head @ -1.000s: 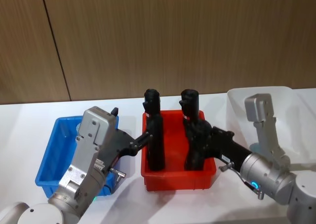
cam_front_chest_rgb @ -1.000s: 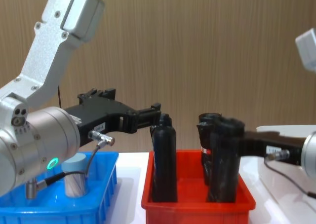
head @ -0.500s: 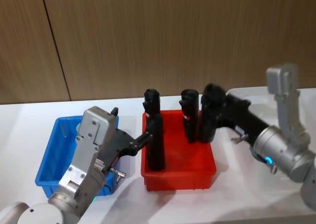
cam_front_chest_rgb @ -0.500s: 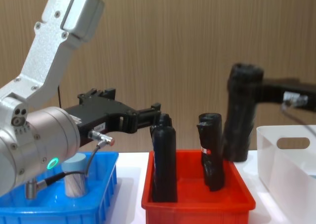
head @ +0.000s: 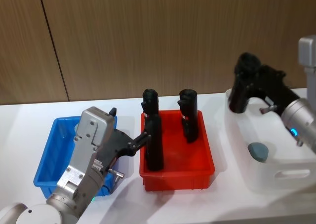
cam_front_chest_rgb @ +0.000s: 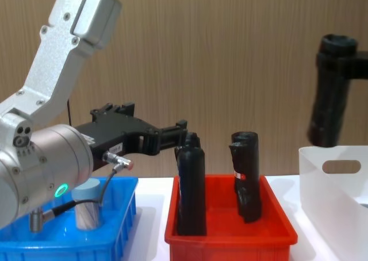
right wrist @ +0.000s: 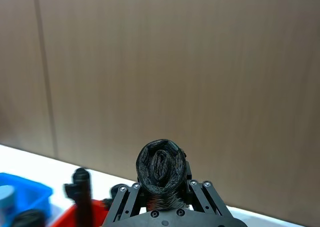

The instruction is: Pick the cotton swabs from the blue box and place them into the white box.

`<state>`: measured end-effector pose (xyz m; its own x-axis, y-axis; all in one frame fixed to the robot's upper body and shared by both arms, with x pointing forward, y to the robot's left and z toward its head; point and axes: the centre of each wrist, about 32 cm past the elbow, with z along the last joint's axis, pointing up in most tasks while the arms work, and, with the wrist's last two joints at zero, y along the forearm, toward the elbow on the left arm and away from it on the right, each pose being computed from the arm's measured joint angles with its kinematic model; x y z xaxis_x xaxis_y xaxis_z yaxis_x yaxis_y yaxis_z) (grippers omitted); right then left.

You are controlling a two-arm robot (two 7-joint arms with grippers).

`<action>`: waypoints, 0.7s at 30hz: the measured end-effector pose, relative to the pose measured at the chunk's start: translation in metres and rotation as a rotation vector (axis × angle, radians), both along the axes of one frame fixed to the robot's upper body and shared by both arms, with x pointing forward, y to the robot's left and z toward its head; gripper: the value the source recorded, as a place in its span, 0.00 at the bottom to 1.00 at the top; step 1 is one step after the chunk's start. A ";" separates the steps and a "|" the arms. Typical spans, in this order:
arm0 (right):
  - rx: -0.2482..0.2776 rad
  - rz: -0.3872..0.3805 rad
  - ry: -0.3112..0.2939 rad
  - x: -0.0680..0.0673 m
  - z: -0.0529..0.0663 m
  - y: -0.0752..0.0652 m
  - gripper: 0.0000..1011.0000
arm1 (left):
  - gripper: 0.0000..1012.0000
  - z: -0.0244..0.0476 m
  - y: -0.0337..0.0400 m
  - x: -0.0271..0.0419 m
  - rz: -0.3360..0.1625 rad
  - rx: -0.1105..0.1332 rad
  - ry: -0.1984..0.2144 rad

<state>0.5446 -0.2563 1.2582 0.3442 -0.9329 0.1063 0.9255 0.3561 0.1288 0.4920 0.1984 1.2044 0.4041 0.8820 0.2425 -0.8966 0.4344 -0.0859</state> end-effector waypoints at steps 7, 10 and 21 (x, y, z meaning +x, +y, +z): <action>-0.025 -0.081 0.004 0.015 0.001 -0.018 0.35 | 0.99 0.0000 0.0000 0.0000 0.000 0.000 0.000; -0.034 -0.107 0.016 0.021 -0.002 -0.025 0.35 | 0.99 0.0000 0.0000 0.0000 0.000 0.000 0.000; -0.055 -0.168 0.076 0.041 -0.021 -0.040 0.35 | 0.99 0.0000 0.0000 0.0000 0.000 0.000 0.000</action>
<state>0.5859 -0.2964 1.2374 0.1931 -0.9713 0.1388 0.9789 0.2005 0.0408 0.4920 0.1984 1.2044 0.4040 0.8820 0.2425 -0.8966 0.4344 -0.0859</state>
